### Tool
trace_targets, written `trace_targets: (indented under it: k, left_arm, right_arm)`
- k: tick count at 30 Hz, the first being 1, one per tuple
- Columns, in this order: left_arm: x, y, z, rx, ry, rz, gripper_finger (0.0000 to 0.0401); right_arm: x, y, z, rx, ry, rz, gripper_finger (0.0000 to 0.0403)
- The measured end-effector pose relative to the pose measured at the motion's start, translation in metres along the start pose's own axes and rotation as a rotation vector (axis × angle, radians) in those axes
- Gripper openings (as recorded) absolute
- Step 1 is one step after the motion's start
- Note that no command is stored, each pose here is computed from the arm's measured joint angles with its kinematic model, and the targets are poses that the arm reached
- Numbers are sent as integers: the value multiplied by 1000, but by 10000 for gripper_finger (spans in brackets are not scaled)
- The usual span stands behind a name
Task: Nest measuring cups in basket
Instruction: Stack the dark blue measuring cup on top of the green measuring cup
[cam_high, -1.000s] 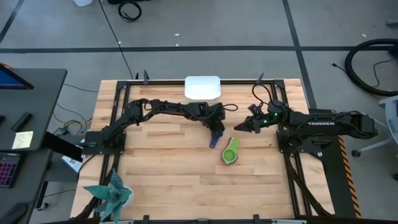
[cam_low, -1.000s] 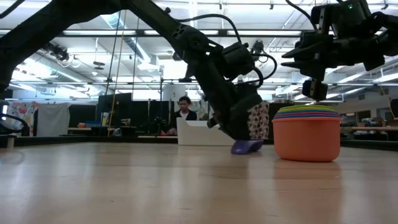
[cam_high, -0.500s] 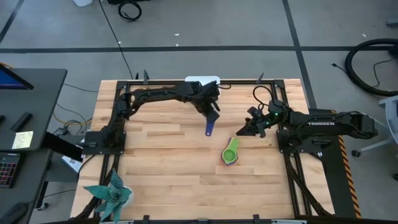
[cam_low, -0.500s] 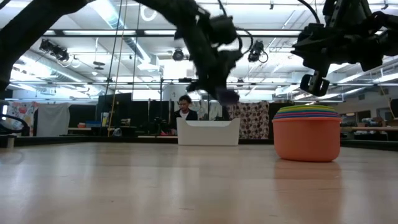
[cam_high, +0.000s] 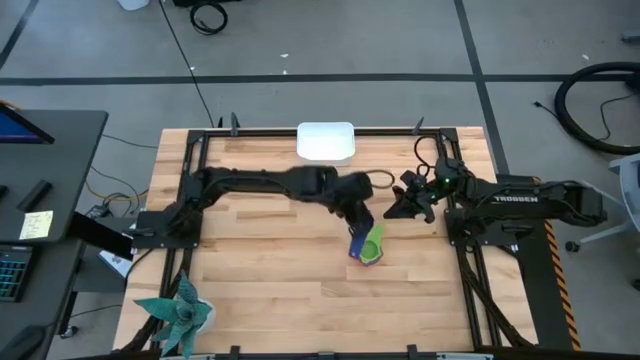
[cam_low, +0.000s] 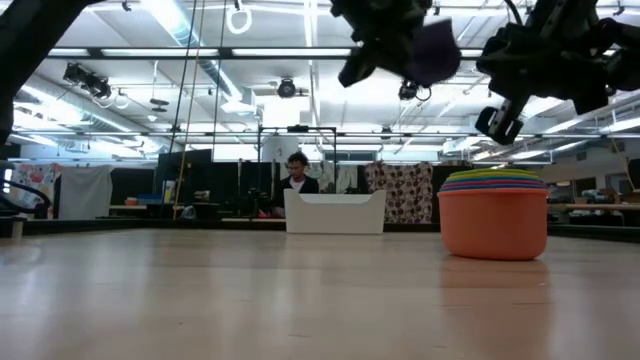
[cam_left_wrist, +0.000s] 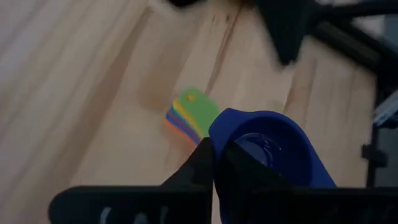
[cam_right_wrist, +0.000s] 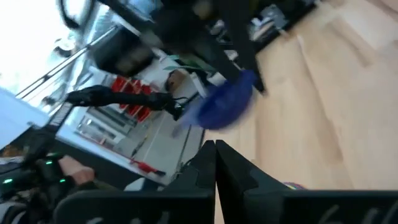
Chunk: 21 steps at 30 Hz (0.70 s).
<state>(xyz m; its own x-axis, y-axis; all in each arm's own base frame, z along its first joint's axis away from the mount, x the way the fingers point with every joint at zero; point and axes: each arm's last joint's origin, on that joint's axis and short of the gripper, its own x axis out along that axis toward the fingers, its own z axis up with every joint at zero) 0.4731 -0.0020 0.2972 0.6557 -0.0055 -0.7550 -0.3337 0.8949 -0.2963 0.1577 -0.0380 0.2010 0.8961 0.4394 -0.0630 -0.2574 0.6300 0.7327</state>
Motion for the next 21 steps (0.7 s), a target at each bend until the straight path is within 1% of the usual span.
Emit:
trace_targets:
  k: [3,4,6,7,9,11,12,16,21]
  left_arm:
    - [16,-9,-6,-40,-14,2,16]
    - [21,-9,-9,-62,2,16,16]
    - [27,-12,-10,-129,-23,21,16]
    - [30,-11,-13,-172,-4,46,16]
    - [38,-13,-16,-234,-25,74,16]
    - [39,-14,-22,-267,-18,134,16]
    - [39,-16,-23,-283,-36,149,16]
    - [39,-26,-32,-393,-77,222,16]
    - [40,-46,-44,-606,-158,245,16]
  right_arm:
    - [-3,2,4,-19,-16,21,5]
    - [-4,3,6,-26,-24,22,5]
    - [-7,7,12,-45,-50,21,5]
    - [-8,8,15,-57,-61,22,4]
    - [-10,14,23,-91,-96,24,4]
    - [-13,18,29,-113,-123,4,3]
    - [-13,21,33,-130,-143,-7,3]
    - [-17,25,41,-159,-165,-120,2]
    - [-22,26,45,-171,-115,-344,2]
